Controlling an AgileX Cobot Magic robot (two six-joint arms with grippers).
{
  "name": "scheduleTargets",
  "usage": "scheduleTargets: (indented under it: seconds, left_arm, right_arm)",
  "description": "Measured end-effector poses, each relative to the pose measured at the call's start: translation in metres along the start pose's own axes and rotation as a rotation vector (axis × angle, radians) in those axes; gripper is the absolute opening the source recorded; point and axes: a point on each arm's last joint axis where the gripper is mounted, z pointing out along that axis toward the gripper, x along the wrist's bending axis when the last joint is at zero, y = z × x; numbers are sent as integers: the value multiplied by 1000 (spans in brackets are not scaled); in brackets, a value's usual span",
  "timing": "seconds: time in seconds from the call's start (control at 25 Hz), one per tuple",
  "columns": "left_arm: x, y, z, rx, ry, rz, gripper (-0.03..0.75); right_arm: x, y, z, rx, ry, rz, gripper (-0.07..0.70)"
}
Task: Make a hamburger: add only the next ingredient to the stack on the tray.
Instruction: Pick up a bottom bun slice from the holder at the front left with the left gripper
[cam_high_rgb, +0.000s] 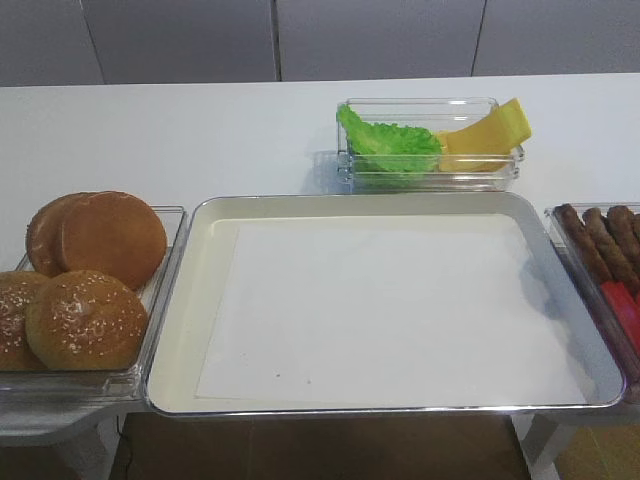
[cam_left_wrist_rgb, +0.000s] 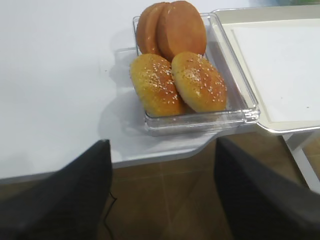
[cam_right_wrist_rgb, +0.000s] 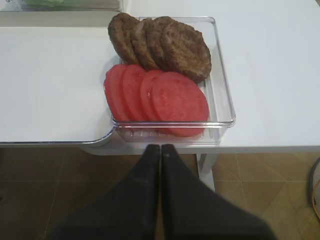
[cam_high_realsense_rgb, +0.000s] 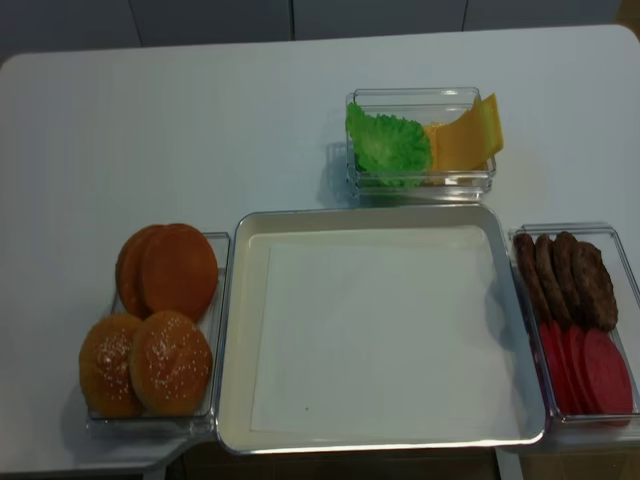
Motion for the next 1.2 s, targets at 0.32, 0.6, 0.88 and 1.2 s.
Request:
scheduleTargets:
  seconds: [0.32, 0.6, 0.88, 1.2]
  left_arm:
    - [-5, 59, 14, 97, 17, -33, 468]
    - [-10, 119, 65, 190, 30, -69, 461]
    - [-17, 162, 133, 305, 2, -99, 449]
    - [-12, 188, 201, 433, -85, -58, 449]
  right_arm:
    - [0, 0, 0, 0, 0, 0, -42]
    - [0, 0, 0, 0, 0, 0, -42]
    - [0, 0, 0, 0, 0, 0, -49]
    - [0, 0, 0, 0, 0, 0, -49]
